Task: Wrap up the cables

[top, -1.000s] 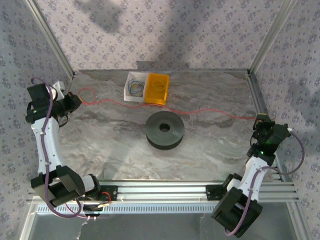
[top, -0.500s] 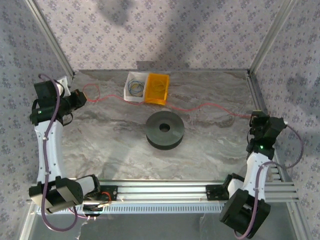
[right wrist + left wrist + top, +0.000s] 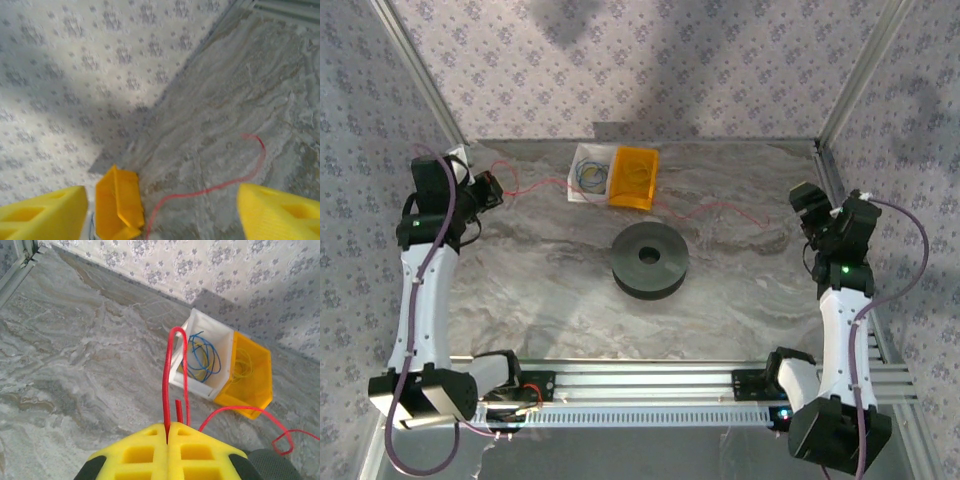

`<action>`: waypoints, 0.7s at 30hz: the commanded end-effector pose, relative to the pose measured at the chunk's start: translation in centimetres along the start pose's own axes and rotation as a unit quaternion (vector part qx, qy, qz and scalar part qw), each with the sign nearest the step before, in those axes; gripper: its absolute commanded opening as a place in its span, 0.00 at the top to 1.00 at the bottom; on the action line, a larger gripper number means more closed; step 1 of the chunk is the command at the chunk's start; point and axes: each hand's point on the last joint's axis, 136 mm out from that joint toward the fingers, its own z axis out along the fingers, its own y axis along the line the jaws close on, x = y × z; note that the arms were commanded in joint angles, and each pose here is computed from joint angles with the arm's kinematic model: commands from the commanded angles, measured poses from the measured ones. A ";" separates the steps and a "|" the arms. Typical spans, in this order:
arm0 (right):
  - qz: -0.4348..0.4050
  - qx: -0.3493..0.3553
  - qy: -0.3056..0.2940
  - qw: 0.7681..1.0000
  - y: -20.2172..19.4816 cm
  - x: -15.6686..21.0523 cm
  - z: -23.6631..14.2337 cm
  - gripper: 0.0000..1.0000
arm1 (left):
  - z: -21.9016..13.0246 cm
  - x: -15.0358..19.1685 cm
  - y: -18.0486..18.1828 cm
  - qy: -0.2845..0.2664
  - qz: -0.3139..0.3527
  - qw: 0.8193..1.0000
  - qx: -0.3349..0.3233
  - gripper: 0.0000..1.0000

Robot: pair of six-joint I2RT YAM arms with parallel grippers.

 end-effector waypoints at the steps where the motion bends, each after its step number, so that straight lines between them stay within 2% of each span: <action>1: -0.081 -0.036 0.016 0.996 3.2 1.0 -1.9 0.12 | -0.9 -1.6 -1.0 -0.050 -0.012 0.999 0.006 1.00; 4: -0.161 -0.095 0.036 0.982 7.1 2.9 -2.9 0.06 | -0.6 -1.1 -1.6 -0.045 -0.006 0.999 0.013 1.00; 7: -0.252 -0.162 0.073 0.951 11.5 6.1 -3.8 0.06 | -0.5 -0.9 -2.4 -0.042 -0.001 0.999 0.023 1.00; 14: -0.435 -0.288 0.149 0.840 21.4 16.4 -5.5 0.05 | -0.7 -0.8 -4.3 -0.037 0.006 0.998 0.052 1.00; 21: -0.560 -0.380 0.159 0.719 29.8 25.5 -5.0 0.08 | -0.9 -0.5 -5.5 -0.027 0.011 0.997 0.073 1.00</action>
